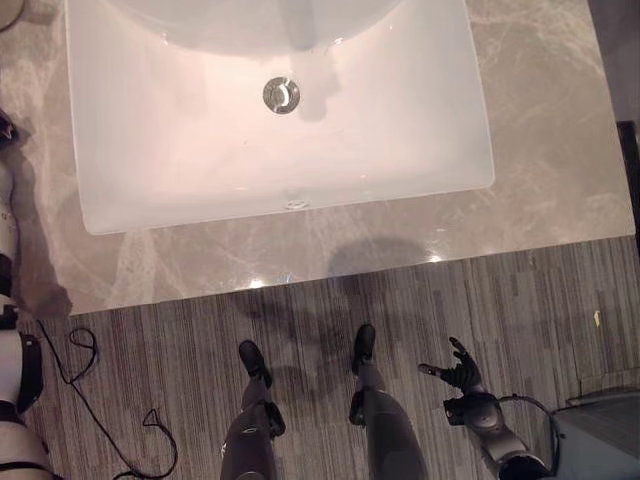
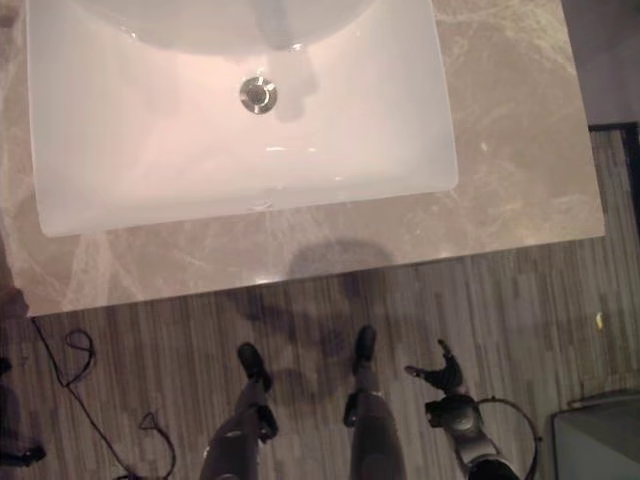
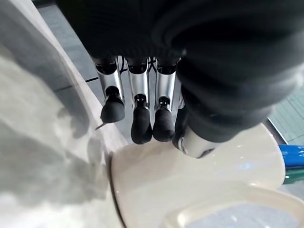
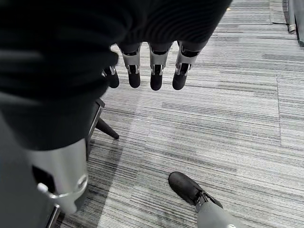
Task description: Put brush and paste in cup on sink, flatten towel.
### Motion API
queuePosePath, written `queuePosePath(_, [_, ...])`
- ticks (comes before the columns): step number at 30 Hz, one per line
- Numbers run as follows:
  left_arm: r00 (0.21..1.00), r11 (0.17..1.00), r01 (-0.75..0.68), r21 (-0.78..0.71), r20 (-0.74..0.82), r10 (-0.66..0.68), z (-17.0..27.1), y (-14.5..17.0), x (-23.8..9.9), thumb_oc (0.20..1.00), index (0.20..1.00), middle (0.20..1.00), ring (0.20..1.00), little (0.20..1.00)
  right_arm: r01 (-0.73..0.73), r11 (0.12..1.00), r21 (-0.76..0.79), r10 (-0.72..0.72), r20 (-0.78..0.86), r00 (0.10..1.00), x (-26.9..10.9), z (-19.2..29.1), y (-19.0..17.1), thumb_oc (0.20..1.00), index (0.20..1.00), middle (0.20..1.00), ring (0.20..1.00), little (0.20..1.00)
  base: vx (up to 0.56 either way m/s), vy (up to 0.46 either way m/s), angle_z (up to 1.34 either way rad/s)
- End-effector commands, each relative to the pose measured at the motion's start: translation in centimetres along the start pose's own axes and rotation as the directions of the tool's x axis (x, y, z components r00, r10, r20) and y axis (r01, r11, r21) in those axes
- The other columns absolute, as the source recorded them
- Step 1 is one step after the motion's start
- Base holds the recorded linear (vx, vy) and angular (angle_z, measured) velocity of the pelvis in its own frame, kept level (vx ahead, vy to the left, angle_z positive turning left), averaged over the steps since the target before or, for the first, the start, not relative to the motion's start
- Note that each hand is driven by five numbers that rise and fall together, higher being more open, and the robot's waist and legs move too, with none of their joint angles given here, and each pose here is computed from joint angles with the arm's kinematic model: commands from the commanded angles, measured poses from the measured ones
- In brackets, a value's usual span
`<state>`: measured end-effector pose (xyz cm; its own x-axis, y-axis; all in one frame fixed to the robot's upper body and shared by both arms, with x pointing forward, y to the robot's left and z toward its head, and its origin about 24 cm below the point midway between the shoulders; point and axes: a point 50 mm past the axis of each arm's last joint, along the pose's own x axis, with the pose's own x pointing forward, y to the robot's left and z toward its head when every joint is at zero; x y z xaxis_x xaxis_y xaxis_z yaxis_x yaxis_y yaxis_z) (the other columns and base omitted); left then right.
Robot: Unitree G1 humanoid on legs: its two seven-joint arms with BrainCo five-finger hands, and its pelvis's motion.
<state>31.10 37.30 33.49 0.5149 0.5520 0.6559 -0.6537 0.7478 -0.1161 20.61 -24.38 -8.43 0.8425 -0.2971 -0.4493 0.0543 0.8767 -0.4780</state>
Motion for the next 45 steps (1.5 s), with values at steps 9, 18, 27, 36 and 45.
queuePosePath(9, [0.997,0.997,-0.076,-0.032,0.018,0.076,1.9,0.2,1.9,0.2,0.2,0.2,0.2,0.2,0.04,0.999,-0.004,-0.04,0.012,0.999,-0.2,-0.5,-2.4,1.0,1.0,1.0,1.0,1.0,0.0,0.0,0.0])
queuePosePath(18, [0.999,0.997,-0.039,-0.071,0.027,0.041,2.4,-1.0,2.0,0.2,0.2,0.2,0.2,0.2,0.035,0.999,-0.005,-0.035,0.032,0.999,-0.2,-0.2,-2.5,1.0,1.0,1.0,1.0,1.0,-0.01,0.002,-0.02])
queuePosePath(27, [1.0,0.992,-0.004,-0.127,0.017,0.006,2.1,-2.7,1.5,0.2,0.2,0.2,0.2,0.2,0.028,0.999,-0.015,-0.028,0.015,1.0,-0.3,-0.6,-2.4,1.0,1.0,1.0,1.0,1.0,-0.01,0.0,-0.03])
queuePosePath(36, [0.999,0.991,0.049,-0.127,-0.007,-0.05,0.3,-2.9,-0.1,0.2,0.2,0.2,0.2,0.2,0.033,0.999,-0.037,-0.033,0.02,0.999,-0.2,-0.5,-2.8,1.0,1.0,1.0,1.0,1.0,0.0,0.0,0.0])
queuePosePath(45, [0.999,0.994,-0.032,-0.105,-0.009,0.031,1.2,-1.1,1.4,0.2,0.2,0.2,0.2,0.2,0.035,0.999,-0.033,-0.034,0.042,0.999,-0.1,-0.1,-3.0,1.0,1.0,1.0,1.0,1.0,0.0,0.0,0.0])
